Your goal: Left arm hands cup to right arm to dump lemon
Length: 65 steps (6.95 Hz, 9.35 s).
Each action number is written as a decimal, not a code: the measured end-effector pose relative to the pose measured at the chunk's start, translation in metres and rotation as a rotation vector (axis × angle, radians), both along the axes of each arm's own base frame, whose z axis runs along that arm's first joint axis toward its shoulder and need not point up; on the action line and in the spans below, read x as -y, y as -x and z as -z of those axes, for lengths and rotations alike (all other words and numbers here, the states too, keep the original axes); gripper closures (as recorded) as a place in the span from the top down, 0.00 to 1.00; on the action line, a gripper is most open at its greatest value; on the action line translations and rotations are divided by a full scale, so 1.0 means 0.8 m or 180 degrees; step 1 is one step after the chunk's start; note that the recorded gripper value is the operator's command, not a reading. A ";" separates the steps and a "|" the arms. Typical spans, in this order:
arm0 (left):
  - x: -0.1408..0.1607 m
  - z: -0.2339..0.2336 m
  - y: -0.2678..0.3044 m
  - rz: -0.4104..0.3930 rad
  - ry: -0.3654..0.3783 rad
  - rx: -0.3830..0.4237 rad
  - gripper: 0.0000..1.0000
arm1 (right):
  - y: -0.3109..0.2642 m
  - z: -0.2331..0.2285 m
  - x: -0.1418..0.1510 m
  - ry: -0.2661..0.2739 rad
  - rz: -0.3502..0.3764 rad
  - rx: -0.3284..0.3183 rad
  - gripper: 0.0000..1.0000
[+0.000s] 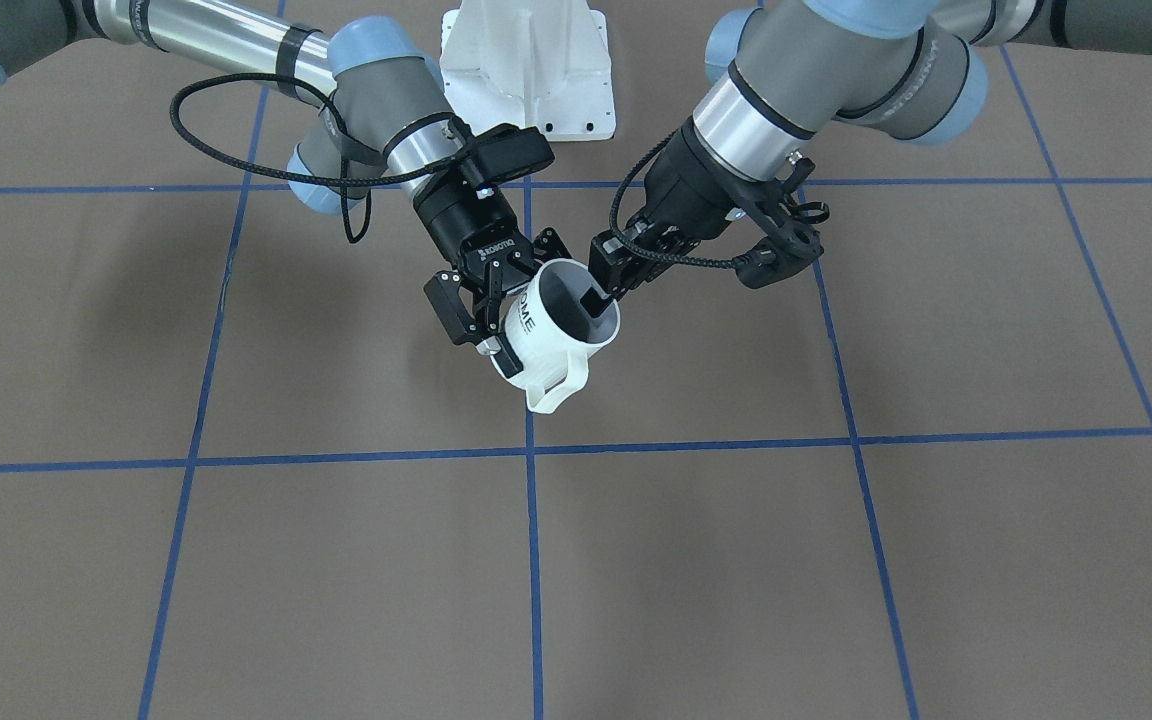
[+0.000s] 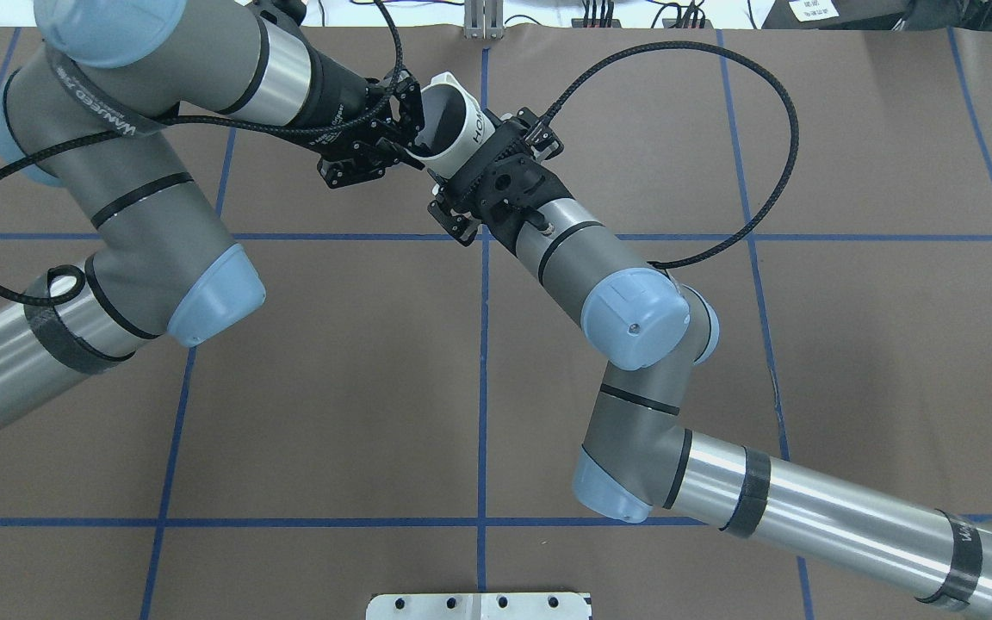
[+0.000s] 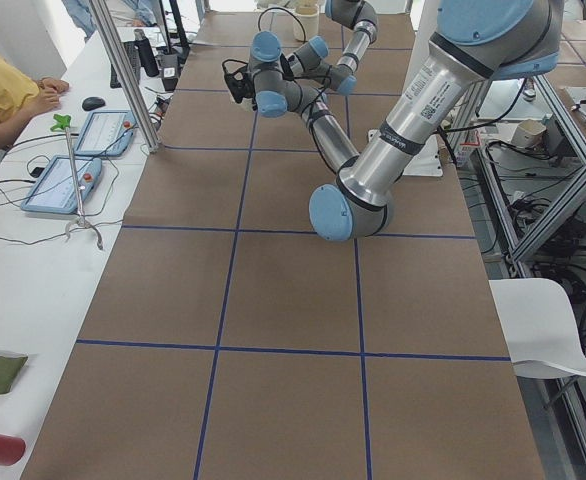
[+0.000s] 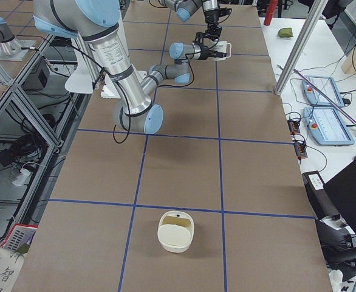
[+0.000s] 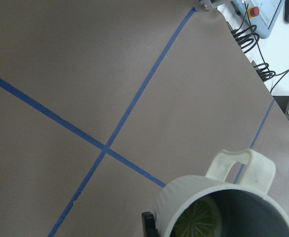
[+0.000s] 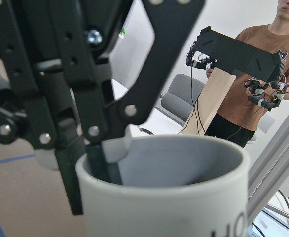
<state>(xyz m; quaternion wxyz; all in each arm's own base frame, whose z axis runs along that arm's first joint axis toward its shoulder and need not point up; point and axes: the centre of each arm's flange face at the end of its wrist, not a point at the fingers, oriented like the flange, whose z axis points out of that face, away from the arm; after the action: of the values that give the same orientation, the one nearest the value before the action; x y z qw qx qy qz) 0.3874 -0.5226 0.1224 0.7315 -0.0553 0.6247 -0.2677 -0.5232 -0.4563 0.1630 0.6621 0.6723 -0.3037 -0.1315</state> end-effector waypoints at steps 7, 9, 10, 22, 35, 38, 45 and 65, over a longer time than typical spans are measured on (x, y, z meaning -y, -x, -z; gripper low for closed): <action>0.052 -0.117 0.142 -0.0407 -0.0809 0.0418 1.00 | -0.018 -0.055 -0.003 0.0744 0.0049 0.0767 0.00; 0.058 -0.215 0.190 -0.0603 -0.1323 0.0797 1.00 | -0.047 -0.065 0.012 0.1023 -0.0037 0.0939 0.00; 0.060 -0.256 0.215 -0.0708 -0.1576 0.0998 1.00 | -0.078 -0.053 0.029 0.1153 -0.0079 0.0885 0.00; 0.057 -0.455 0.423 -0.1726 -0.2206 0.2188 1.00 | -0.483 -0.397 -0.166 0.1681 -0.0003 0.1191 0.00; 0.056 -0.434 0.419 -0.1677 -0.2275 0.2183 1.00 | -0.670 -0.708 -0.292 0.2664 0.0420 0.4719 0.00; 0.057 -0.432 0.418 -0.1677 -0.2283 0.2181 1.00 | -0.689 -0.723 -0.299 0.2892 0.0612 0.5529 0.00; 0.058 -0.430 0.418 -0.1673 -0.2296 0.2178 1.00 | -0.715 -0.715 -0.275 0.2754 0.1141 0.7528 0.00; 0.054 -0.442 0.418 -0.1696 -0.2248 0.2159 1.00 | -0.671 -0.710 -0.279 0.1869 0.0236 0.3124 0.00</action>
<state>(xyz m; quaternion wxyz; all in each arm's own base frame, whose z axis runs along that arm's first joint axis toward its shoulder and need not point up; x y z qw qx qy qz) 0.0533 -0.5657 0.4760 0.9080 0.1264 0.3705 0.1493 0.0133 -0.2332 0.7306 0.5975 0.4314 -0.6228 0.2627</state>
